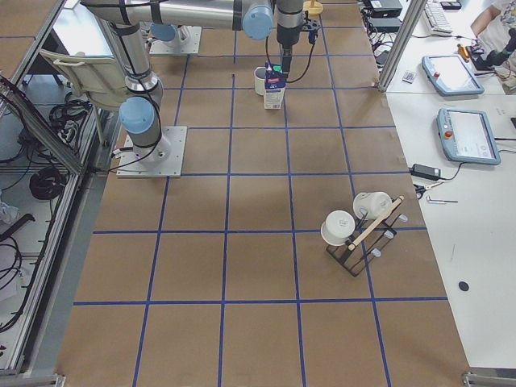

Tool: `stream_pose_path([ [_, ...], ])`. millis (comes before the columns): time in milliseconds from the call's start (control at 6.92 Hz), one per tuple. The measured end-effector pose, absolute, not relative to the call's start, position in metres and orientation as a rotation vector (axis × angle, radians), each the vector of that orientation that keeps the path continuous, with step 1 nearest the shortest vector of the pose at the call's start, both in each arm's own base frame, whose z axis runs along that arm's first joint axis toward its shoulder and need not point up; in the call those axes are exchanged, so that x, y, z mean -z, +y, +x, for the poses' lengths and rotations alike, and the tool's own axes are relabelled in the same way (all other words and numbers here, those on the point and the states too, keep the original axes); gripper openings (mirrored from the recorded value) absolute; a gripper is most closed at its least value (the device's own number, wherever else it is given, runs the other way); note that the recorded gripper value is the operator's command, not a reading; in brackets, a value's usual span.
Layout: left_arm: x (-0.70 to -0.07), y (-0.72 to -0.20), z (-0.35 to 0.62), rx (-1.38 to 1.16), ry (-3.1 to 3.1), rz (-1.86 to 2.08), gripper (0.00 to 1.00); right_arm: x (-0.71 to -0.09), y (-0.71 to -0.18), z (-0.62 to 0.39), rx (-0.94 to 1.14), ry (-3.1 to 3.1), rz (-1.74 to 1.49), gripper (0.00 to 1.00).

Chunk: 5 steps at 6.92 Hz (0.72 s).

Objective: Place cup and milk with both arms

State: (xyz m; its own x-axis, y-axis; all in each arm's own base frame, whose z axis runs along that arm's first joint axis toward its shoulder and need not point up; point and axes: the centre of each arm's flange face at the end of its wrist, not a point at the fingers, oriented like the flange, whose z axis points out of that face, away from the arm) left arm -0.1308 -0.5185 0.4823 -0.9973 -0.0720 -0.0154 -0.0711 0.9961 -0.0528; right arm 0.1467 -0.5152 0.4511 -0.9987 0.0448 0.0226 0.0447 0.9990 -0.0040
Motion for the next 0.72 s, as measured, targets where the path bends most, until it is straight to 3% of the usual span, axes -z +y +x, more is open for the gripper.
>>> stream_pose_path([
  [722, -0.483, -0.518, -0.130, 0.083, 3.120, -0.113, 1.00, -0.472, -0.499, 0.146, -0.032, -3.116, 0.004, 1.00],
])
